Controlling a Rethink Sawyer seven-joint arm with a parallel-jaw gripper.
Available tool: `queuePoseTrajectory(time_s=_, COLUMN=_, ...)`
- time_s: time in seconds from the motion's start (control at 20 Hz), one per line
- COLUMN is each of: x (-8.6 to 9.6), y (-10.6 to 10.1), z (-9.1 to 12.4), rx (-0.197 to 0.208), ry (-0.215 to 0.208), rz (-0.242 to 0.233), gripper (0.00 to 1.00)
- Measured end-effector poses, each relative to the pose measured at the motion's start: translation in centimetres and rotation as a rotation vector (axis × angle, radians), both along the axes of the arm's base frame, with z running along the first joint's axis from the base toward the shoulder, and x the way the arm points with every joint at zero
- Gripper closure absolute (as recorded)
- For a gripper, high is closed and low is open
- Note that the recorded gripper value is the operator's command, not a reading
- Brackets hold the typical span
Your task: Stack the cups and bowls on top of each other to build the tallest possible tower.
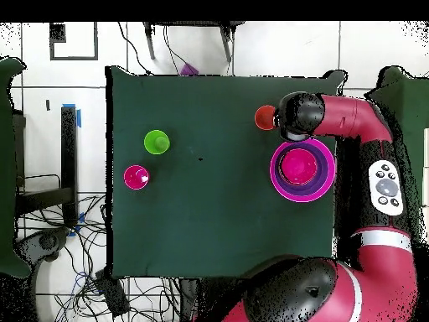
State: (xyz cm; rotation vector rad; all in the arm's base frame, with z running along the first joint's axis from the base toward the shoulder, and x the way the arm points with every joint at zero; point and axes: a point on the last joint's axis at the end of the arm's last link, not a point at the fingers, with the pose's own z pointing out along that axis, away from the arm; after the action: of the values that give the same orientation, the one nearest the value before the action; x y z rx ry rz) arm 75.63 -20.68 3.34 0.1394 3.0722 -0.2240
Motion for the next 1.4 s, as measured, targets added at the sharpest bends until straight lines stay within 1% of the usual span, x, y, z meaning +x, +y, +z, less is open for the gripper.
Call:
queuePoseTrajectory(time_s=0.1, x=0.0, y=-0.1, z=0.1, rx=0.005, ry=-0.001, rz=-0.005, gripper=0.00)
queuePoseTrajectory(time_s=0.25, x=-0.3, y=-1.1, z=0.8, rx=0.030, ry=-0.006, rz=-0.037, gripper=0.00)
queuePoseTrajectory(time_s=0.35, x=-0.5, y=-1.7, z=1.1, rx=0.038, ry=-0.008, rz=-0.054, gripper=0.00)
queuePoseTrajectory(time_s=0.45, x=-0.6, y=-2.5, z=1.4, rx=0.042, ry=-0.013, rz=-0.068, gripper=0.00)
queuePoseTrajectory(time_s=0.6, x=-0.5, y=-3.0, z=2.0, rx=0.048, ry=-0.022, rz=-0.082, gripper=0.00)
queuePoseTrajectory(time_s=0.95, x=-0.1, y=-2.7, z=2.2, rx=0.051, ry=-0.042, rz=-0.081, gripper=0.00)
queuePoseTrajectory(time_s=1.15, x=0.4, y=-2.4, z=2.0, rx=0.051, ry=-0.071, rz=-0.077, gripper=0.00)
queuePoseTrajectory(time_s=1.4, x=0.7, y=-1.5, z=1.6, rx=0.058, ry=-0.074, rz=-0.069, gripper=0.00)
